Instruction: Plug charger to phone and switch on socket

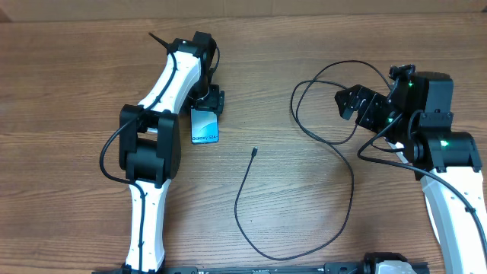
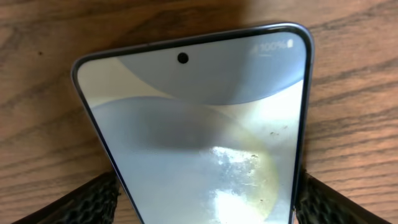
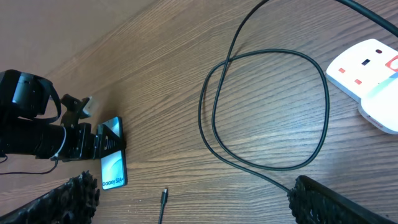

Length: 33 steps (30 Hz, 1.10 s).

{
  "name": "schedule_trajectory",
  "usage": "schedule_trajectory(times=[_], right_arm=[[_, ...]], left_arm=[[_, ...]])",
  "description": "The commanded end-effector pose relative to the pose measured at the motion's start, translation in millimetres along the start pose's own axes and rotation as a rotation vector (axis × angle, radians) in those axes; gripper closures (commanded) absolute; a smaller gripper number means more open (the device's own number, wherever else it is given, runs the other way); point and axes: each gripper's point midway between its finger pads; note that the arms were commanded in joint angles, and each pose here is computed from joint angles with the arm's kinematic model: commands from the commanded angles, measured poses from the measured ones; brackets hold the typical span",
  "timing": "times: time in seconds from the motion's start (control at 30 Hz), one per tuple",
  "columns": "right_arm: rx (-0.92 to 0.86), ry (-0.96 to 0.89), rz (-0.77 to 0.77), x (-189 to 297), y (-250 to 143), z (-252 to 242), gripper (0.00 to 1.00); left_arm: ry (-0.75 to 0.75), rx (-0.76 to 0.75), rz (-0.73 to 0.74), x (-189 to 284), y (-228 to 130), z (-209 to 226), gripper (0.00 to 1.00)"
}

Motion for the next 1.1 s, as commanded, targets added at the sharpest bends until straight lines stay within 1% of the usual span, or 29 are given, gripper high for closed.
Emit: schedule_trajectory(times=[0.0, 0.03, 0.1, 0.2, 0.23, 0.4, 0.43, 0.73, 0.83, 0.93, 1.07], right_arm=[[0.001, 0.000, -0.010, 1.1, 3.9, 2.1, 0.00], [0.002, 0.000, -0.010, 1.1, 3.9, 2.1, 0.00], [0.002, 0.000, -0.010, 1.1, 3.9, 2.1, 0.00], [0.002, 0.000, -0.010, 1.1, 3.9, 2.1, 0.00], [0.002, 0.000, -0.010, 1.1, 3.9, 2.1, 0.00], [0.002, 0.000, -0.010, 1.1, 3.9, 2.1, 0.00], [0.002, 0.000, -0.010, 1.1, 3.9, 2.1, 0.00], [0.001, 0.000, -0.010, 1.1, 3.9, 2.1, 0.00], [0.001, 0.000, -0.010, 1.1, 3.9, 2.1, 0.00], [0.002, 0.000, -0.010, 1.1, 3.9, 2.1, 0.00], [0.002, 0.000, -0.010, 1.1, 4.0, 2.1, 0.00]], left_arm=[[0.104, -0.085, 0.078, -27.7, -14.4, 20.1, 0.09], [0.103, -0.083, 0.078, -27.7, -14.5, 20.0, 0.04], [0.094, -0.056, 0.082, -27.8, -15.6, 18.2, 0.00], [0.067, 0.040, 0.107, -27.5, -22.0, 13.2, 0.00], [0.034, 0.102, 0.136, -27.0, -28.3, 7.1, 0.00], [-0.037, 0.320, 0.202, -24.8, -39.9, -9.2, 0.00], [-0.069, 0.364, 0.219, -23.9, -42.0, -18.2, 0.00], [0.026, 0.350, 0.131, -27.6, -28.7, -4.1, 0.00], [0.020, 0.288, 0.119, -28.0, -25.3, -3.0, 0.04], [0.015, 0.224, 0.098, -28.6, -20.2, -3.4, 0.04], [0.050, 0.205, 0.085, -29.2, -18.8, 3.2, 0.07]])
Point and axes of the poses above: each gripper's point midway between its finger pads, its own x axis back along the fingers, its own z axis along the line the jaws close on, y = z × x, and after that the axes turned 6 degrees about x, right-handed
